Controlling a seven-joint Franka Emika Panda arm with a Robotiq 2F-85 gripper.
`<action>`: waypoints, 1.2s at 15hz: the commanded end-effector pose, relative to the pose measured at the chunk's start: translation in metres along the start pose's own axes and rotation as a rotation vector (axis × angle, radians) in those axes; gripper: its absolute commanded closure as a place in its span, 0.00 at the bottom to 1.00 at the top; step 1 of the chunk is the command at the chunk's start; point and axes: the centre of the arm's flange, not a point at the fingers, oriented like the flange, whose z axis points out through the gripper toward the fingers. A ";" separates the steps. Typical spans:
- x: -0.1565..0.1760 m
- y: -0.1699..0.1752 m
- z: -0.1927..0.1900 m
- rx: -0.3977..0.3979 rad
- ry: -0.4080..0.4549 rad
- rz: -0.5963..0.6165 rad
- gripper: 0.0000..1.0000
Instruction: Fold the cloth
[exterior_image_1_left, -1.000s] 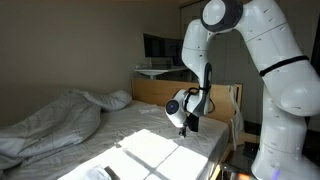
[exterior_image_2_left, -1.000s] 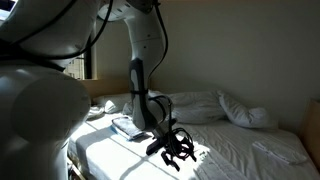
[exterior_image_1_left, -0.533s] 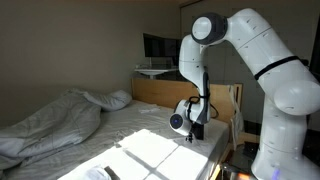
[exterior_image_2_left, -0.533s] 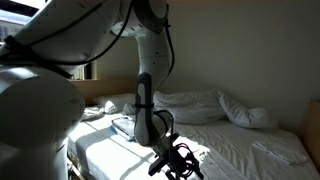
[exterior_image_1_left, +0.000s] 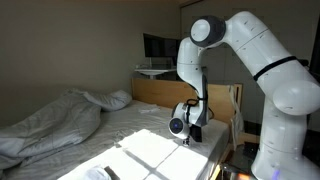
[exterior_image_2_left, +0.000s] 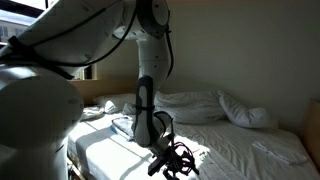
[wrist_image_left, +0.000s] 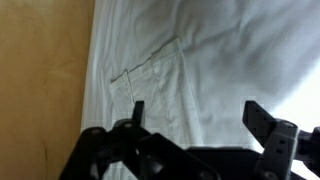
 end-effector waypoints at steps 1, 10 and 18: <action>0.004 -0.010 0.012 -0.077 0.073 -0.104 0.00; 0.023 -0.016 0.073 -0.214 0.187 -0.286 0.00; 0.037 -0.025 0.129 -0.128 0.261 -0.373 0.00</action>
